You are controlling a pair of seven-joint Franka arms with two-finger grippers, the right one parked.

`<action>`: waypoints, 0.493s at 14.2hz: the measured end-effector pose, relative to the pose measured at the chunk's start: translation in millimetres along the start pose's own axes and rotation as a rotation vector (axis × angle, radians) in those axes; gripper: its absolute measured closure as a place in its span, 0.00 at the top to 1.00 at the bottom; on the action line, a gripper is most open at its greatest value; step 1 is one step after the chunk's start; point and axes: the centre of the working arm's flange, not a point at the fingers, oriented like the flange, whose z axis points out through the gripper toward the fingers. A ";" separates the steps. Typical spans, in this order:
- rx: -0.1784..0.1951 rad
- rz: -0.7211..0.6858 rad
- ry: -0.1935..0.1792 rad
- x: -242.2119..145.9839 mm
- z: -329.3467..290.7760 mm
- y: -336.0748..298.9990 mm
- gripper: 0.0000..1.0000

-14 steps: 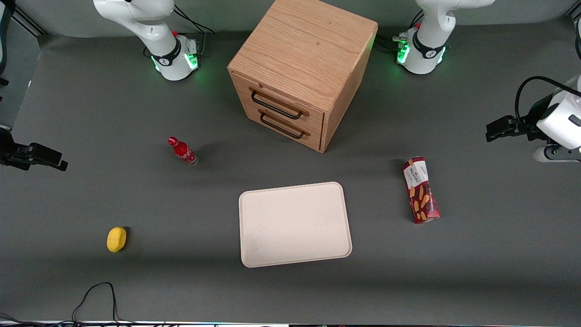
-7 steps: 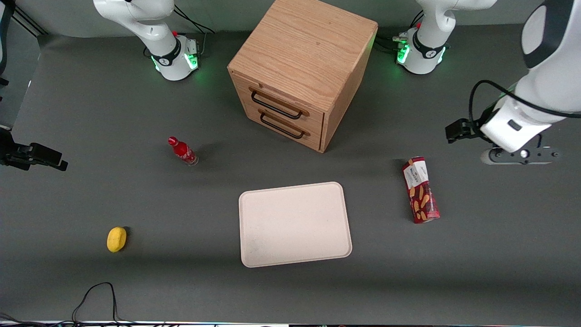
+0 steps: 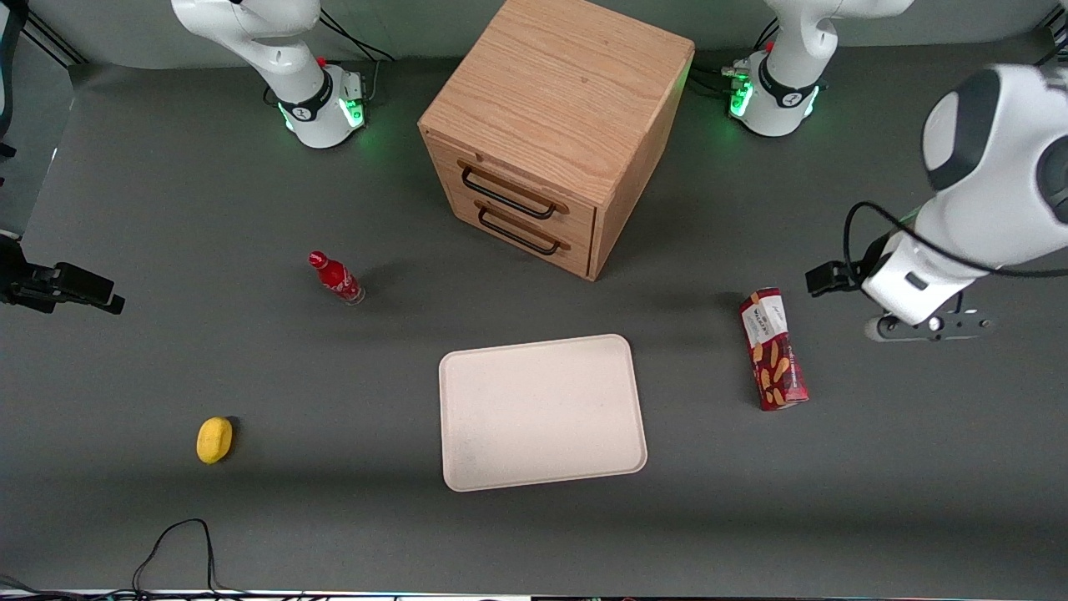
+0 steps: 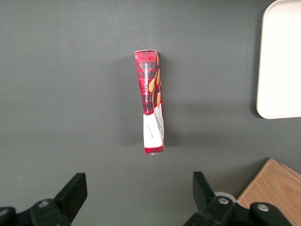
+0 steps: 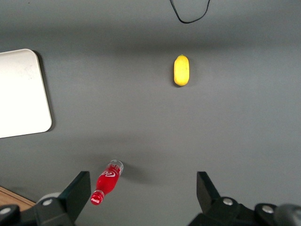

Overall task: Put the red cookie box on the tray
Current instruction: 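Move the open left gripper over the red shortbread cookie box, then lower the left gripper onto the cookie box and close on it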

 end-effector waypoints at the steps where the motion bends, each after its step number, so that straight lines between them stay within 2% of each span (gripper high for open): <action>1: 0.000 -0.001 0.002 2.3 24.0 0.2 1.00; 7: -0.001 -0.003 0.009 3.4 149.7 -1.0 1.00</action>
